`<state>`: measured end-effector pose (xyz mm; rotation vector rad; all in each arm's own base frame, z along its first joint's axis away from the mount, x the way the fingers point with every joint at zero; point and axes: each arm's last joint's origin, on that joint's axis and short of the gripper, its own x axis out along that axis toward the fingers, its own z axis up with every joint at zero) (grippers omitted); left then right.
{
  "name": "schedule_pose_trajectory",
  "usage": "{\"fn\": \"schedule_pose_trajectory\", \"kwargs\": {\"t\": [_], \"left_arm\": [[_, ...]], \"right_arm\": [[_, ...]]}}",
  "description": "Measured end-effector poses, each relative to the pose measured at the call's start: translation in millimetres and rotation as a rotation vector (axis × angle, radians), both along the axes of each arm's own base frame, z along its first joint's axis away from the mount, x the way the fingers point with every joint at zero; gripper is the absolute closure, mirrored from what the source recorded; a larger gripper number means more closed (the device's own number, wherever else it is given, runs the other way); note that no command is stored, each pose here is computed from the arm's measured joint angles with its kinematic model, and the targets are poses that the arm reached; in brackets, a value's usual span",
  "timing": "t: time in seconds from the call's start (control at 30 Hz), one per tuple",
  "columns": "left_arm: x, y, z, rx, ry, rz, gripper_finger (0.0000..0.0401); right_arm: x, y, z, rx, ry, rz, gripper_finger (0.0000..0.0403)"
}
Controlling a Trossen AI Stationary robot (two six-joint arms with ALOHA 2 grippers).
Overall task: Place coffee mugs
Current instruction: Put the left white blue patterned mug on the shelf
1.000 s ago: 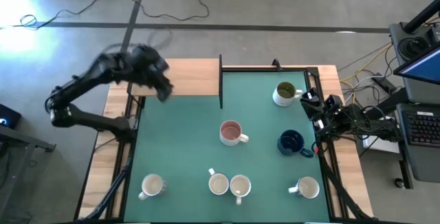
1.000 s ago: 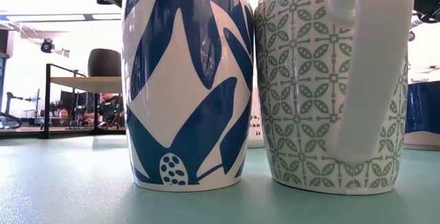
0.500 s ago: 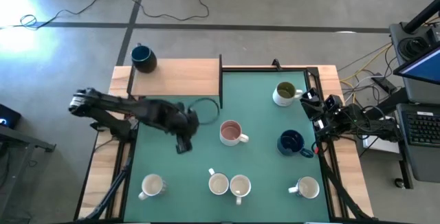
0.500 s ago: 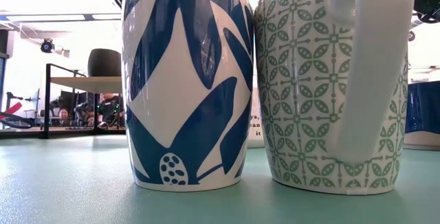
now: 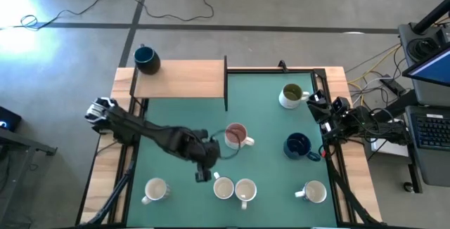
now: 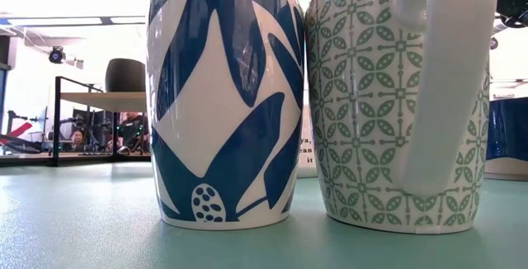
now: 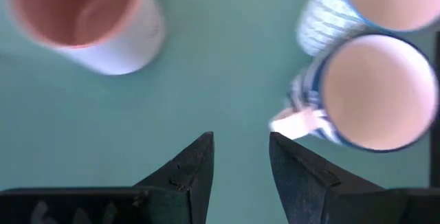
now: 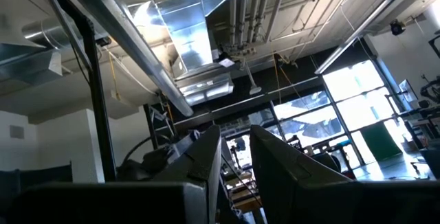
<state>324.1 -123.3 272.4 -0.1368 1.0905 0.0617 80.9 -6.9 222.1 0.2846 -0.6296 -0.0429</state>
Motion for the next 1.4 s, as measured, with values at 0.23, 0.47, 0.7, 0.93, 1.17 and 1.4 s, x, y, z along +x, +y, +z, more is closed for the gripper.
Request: {"fn": "schedule_pose_trajectory", "kwargs": {"t": [0.23, 0.47, 0.7, 0.93, 1.17, 1.4], "left_arm": [[17, -30, -12, -0.031, -0.073, -0.088, 0.0265], [34, -40, -21, -0.036, -0.05, -0.138, 0.0235], [47, -46, -24, -0.009, 0.017, -0.182, 0.023], [56, -49, -37, 0.029, 0.09, -0.203, 0.0231], [56, -48, -39, 0.04, 0.1, -0.216, 0.0269], [57, -47, -42, 0.056, 0.105, -0.241, 0.0361]], "right_arm": [[0, 0, 0, 0.0, 0.0, 0.0, 0.0335], [0, 0, 0, 0.0, 0.001, 0.0, 0.0335], [0, 0, 0, 0.0, 0.001, 0.0, 0.0335], [0, 0, 0, 0.0, 0.001, 0.0, 0.0335], [0, 0, 0, 0.0, 0.001, 0.0, 0.0335], [0, 0, 0, 0.0, 0.001, 0.0, 0.0335]]}}
